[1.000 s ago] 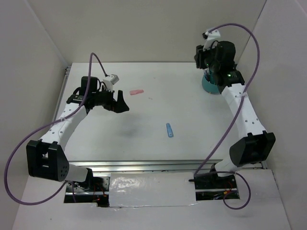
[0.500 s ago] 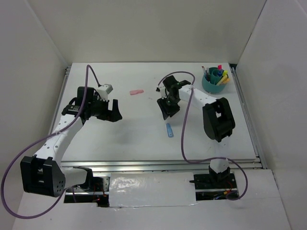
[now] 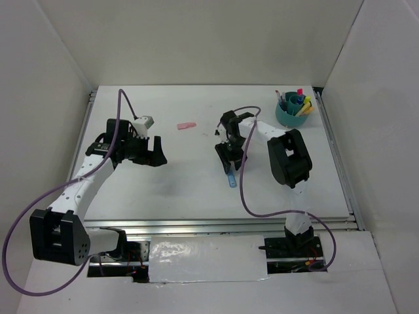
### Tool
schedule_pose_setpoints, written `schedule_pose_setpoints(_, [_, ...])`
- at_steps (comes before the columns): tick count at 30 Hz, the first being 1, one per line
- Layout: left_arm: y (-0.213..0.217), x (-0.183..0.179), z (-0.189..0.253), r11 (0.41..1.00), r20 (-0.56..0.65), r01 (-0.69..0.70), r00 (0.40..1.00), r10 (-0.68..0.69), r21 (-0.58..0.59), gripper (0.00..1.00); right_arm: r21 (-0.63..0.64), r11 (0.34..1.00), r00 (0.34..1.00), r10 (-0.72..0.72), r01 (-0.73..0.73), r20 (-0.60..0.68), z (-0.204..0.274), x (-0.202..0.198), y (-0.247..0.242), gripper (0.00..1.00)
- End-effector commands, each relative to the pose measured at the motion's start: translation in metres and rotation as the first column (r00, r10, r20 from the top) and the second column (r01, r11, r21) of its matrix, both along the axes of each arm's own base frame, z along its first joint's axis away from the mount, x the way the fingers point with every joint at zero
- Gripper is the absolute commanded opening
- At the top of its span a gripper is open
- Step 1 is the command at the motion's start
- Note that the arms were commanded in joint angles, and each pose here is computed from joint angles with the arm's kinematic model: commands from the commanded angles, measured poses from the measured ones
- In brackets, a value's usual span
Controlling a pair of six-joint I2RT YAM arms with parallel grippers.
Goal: Sort the stationery into containers
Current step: Pick up the pen from the center of the board.
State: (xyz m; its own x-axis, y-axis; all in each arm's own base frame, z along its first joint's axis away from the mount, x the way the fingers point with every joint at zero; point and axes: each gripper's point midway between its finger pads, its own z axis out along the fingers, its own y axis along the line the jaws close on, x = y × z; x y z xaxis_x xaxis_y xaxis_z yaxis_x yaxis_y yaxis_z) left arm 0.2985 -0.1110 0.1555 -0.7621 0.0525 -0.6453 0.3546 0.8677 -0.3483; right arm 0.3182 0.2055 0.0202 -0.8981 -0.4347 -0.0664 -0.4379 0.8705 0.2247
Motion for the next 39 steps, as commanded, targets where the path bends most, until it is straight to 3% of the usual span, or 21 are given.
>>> schedule_pose_setpoints(1, [-0.003,0.005,0.009,0.999,0.019,0.002,1.0,-0.001,-0.035,0.99,0.005,1.0,1.0,-0.002,0.002,-0.018,0.007,-0.001,0.006,0.59])
schedule_pose_setpoints(7, [-0.006,0.006,0.012,0.999,0.017,0.008,1.0,-0.007,-0.053,0.99,-0.03,0.999,1.0,0.013,-0.013,-0.026,-0.002,-0.004,0.005,0.58])
schedule_pose_setpoints(14, [-0.008,0.008,0.016,0.998,0.022,0.015,1.0,-0.014,-0.063,0.99,-0.098,0.994,0.999,0.046,-0.044,0.02,-0.009,-0.005,0.008,0.48])
schedule_pose_setpoints(21, [-0.007,0.007,0.015,0.998,0.021,0.015,1.0,-0.014,-0.059,0.99,-0.158,0.984,0.997,0.081,-0.077,0.02,-0.021,-0.012,0.009,0.47])
schedule_pose_setpoints(24, [-0.007,0.008,0.015,0.998,0.026,0.014,1.0,-0.013,-0.056,0.99,-0.153,0.985,0.996,0.084,-0.079,0.023,-0.021,-0.013,0.01,0.39])
schedule_pose_setpoints(29, [-0.007,0.008,0.016,0.998,0.03,0.015,0.999,-0.013,-0.057,0.99,-0.046,0.995,0.994,0.091,-0.088,0.067,0.007,0.004,0.022,0.04])
schedule_pose_setpoints(31, [-0.007,0.01,0.019,0.998,0.037,0.019,0.999,-0.017,-0.056,0.99,-0.013,0.991,0.983,0.13,-0.129,0.126,0.032,0.019,0.026,0.0])
schedule_pose_setpoints(35, [-0.008,0.017,0.03,0.998,0.073,0.027,0.997,-0.023,-0.061,0.99,0.089,0.991,0.902,0.053,-0.1,0.428,0.125,0.096,0.021,0.0])
schedule_pose_setpoints(38, [-0.012,0.025,0.039,0.997,0.103,0.036,0.994,-0.028,-0.075,0.99,0.124,0.992,0.762,-0.07,-0.013,0.644,0.192,0.15,-0.009,0.0])
schedule_pose_setpoints(39, [-0.012,0.029,0.042,0.996,0.112,0.034,0.993,-0.025,-0.078,0.99,0.167,0.986,0.657,-0.132,0.01,0.742,0.221,0.177,-0.016,0.0])
